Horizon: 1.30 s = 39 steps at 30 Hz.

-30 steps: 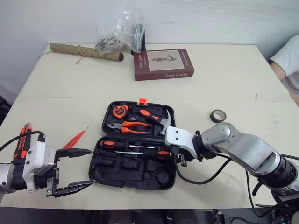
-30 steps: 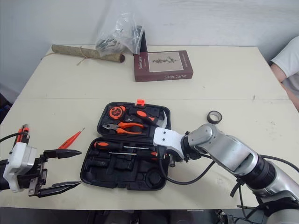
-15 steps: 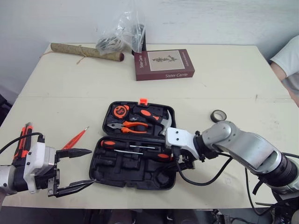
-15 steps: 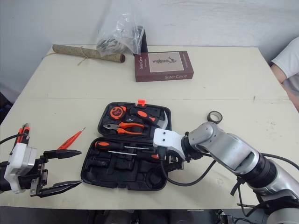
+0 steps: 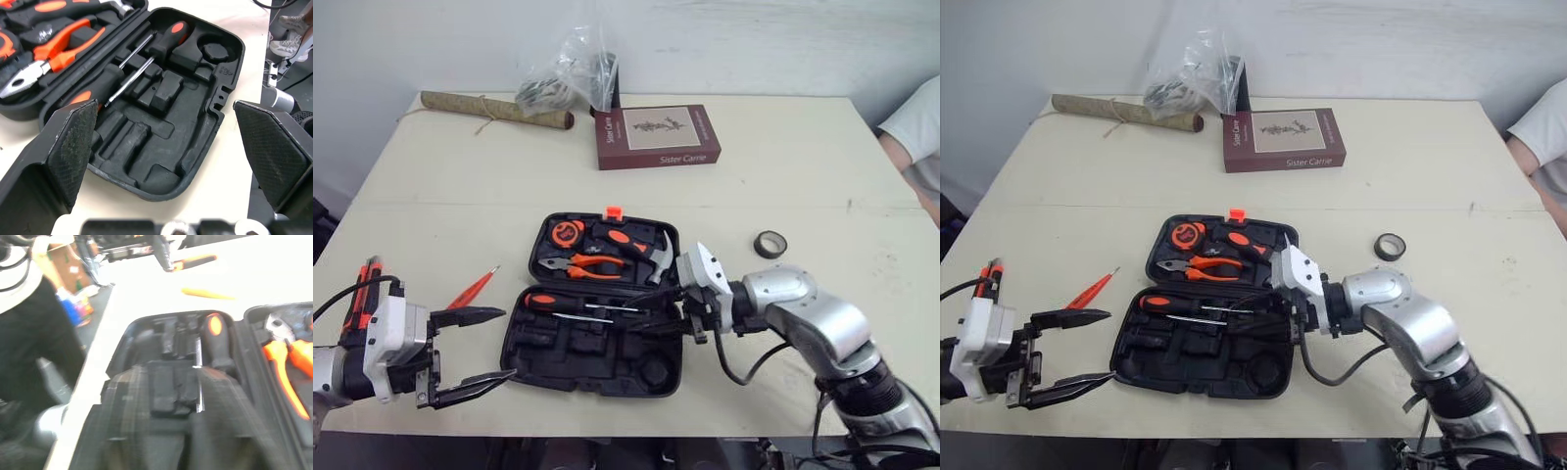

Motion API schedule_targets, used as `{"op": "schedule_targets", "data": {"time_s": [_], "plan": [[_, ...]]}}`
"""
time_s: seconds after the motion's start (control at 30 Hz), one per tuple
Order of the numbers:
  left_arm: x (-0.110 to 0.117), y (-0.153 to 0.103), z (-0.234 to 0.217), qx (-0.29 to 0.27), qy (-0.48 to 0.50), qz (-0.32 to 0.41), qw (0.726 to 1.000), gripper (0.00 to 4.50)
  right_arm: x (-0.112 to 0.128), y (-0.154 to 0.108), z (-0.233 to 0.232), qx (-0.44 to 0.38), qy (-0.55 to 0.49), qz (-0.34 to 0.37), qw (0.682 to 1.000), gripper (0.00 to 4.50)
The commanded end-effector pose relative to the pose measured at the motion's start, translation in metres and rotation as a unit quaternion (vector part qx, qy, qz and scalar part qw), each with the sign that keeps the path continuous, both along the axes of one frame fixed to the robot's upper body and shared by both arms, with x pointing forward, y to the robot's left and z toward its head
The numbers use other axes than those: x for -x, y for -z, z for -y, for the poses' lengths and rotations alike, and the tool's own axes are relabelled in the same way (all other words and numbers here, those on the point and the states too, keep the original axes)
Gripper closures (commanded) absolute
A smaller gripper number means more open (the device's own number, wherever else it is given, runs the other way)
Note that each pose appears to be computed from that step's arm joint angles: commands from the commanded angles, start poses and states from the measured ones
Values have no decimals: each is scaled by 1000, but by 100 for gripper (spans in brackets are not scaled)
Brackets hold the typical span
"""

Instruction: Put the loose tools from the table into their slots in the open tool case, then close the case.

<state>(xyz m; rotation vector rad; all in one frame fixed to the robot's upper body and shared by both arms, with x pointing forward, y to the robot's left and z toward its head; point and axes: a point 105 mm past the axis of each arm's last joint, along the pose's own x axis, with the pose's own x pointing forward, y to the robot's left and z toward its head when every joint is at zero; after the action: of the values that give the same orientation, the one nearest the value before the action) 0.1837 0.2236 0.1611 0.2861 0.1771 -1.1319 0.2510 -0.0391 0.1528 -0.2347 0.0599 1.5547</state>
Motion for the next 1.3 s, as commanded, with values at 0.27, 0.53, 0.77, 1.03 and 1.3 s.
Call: {"op": "schedule_targets", "data": {"time_s": [0.27, 0.53, 0.77, 1.03, 1.3], "plan": [[-4, 0, 3, -1, 11, 14, 1000, 0, -15, 47, -9, 66, -5, 89, 994, 447], [-6, 2, 4, 0, 9, 16, 1000, 0, -17, 85, 0, 176, 4, 74, 982, 447], [-7, 6, 4, 3, 3, 12, 1000, 0, -19, 112, 11, 276, 26, 48, 960, 447], [-8, 6, 1, 4, -11, 19, 1000, 0, -15, 65, -10, 162, -3, 55, 985, 447], [-5, -3, -50, 7, -124, 25, 992, 0, -11, -18, 58, -51, 14, 63, 997, 447]]}}
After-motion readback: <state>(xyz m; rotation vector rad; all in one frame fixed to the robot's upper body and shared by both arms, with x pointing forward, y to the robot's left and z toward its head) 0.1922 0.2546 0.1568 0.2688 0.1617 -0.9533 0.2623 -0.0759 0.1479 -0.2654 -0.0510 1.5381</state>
